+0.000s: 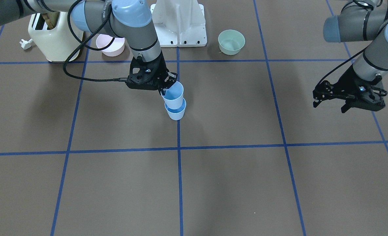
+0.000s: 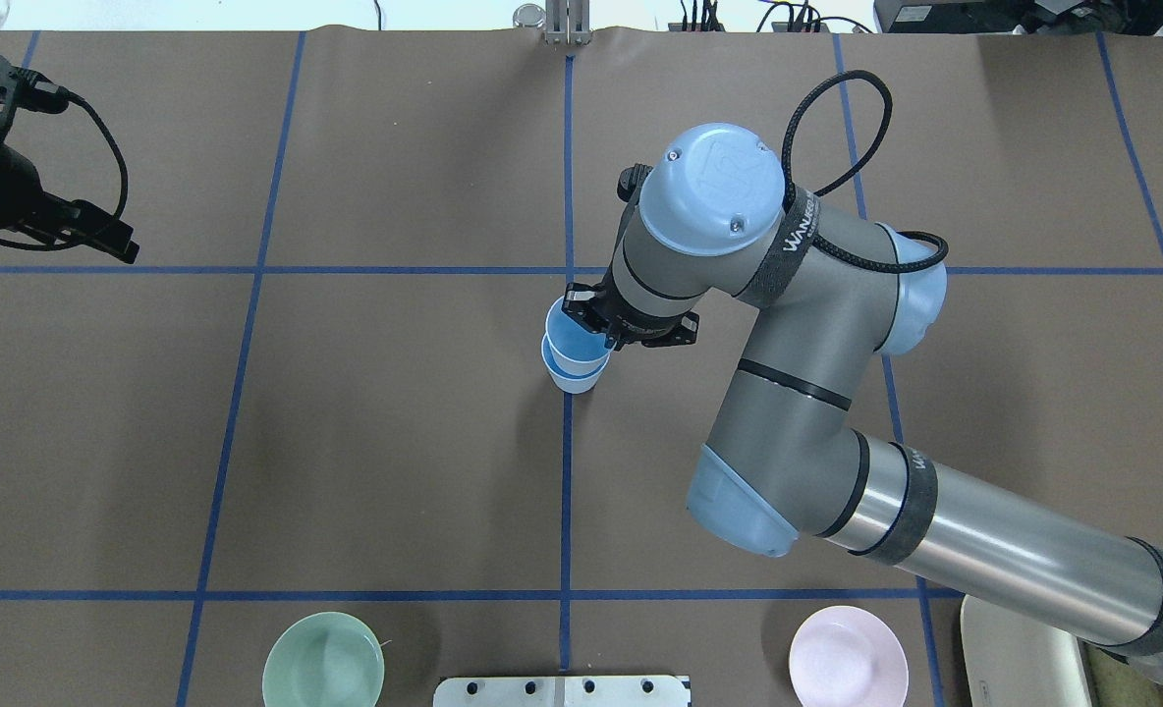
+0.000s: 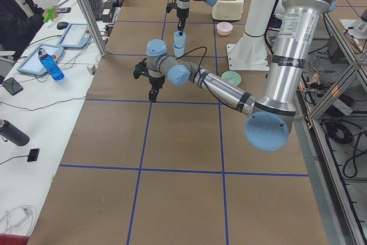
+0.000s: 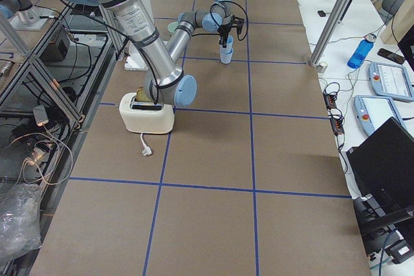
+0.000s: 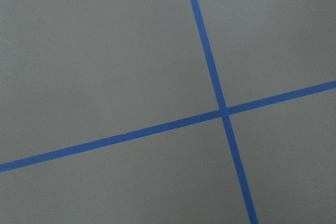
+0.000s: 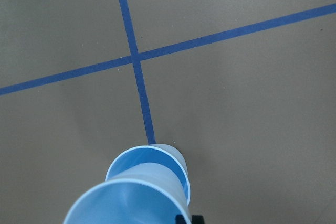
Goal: Stack blue cups with both arms
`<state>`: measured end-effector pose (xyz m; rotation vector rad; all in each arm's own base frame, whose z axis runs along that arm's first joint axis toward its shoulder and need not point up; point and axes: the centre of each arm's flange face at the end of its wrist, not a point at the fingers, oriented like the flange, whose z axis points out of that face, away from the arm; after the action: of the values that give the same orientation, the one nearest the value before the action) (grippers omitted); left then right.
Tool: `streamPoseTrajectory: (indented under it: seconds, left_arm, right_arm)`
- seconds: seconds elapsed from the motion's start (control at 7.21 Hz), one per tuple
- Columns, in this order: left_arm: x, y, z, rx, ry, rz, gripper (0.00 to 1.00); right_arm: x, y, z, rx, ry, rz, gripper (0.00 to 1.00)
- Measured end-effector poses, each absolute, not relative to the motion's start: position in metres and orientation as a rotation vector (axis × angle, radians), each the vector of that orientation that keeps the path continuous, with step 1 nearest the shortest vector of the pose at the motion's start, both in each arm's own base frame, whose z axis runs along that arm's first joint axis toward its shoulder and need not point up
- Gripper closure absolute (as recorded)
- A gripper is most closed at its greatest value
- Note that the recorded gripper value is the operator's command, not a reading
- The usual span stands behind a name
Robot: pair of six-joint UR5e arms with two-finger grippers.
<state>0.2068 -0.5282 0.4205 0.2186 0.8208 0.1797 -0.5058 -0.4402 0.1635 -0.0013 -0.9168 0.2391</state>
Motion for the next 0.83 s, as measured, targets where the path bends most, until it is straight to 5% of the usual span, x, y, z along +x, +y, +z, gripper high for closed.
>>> streamPoseTrajectory:
  seconds: [0.28, 0.42, 0.83]
  left_arm:
    - [0.2074, -0.5281, 0.4208, 0.216, 0.821, 0.178, 0.01]
    - [0.2076, -0.5281, 0.4208, 0.216, 0.821, 0.176, 0.01]
    - [0.2078, -0.5283, 0.4201, 0.215, 0.822, 0.173, 0.01]
  right_arm:
    - [-0.5098, -0.4423, 0.1628, -0.002, -0.913, 0.238, 1.0]
    - [-0.5103, -0.4426, 0.1627, -0.001, -0.916, 0.237, 0.04]
    - [-0.5108, -0.4459, 0.1649, 0.032, -0.92, 0.239, 0.0]
